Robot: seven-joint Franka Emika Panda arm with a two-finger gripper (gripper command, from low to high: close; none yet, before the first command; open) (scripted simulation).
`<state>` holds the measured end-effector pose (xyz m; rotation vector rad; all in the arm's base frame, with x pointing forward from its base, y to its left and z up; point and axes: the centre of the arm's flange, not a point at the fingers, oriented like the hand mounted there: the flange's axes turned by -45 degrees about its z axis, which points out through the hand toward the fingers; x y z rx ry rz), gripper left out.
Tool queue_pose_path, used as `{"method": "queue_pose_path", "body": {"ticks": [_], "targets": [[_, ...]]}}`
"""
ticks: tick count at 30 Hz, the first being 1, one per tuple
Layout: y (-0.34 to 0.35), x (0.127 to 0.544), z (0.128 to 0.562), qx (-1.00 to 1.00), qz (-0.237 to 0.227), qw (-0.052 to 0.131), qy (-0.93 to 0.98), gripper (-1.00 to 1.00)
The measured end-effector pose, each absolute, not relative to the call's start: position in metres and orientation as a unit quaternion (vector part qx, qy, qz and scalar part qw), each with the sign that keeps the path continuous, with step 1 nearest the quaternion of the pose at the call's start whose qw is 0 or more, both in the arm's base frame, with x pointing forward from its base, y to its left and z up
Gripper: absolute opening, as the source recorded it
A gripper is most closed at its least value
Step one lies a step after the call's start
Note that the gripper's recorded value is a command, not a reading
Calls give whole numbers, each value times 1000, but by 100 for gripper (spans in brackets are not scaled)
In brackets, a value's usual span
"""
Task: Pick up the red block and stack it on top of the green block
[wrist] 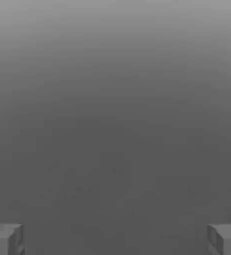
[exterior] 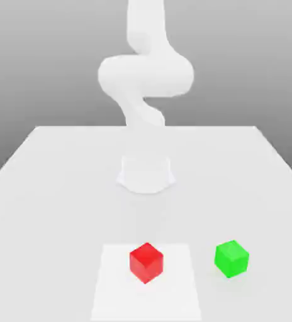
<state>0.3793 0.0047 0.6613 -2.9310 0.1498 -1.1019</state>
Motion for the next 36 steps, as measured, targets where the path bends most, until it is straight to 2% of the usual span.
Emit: {"method": "queue_pose_path", "body": {"ticks": [4, 9, 14, 19, 25, 26, 32, 36], "targets": [[6, 424, 562, -952, -279, 4, 127, 0], [2, 446, 438, -956, -190, 4, 224, 0], [-3, 433, 322, -943, -101, 3, 318, 0], [0, 394, 223, -914, -15, 1, 405, 0], [1, 387, 159, -907, -1, 1, 420, 0], [1, 386, 150, -908, -1, 1, 420, -100], [1, 385, 145, -908, -1, 1, 420, -100], [1, 388, 172, -907, -2, 2, 421, -100]]}}
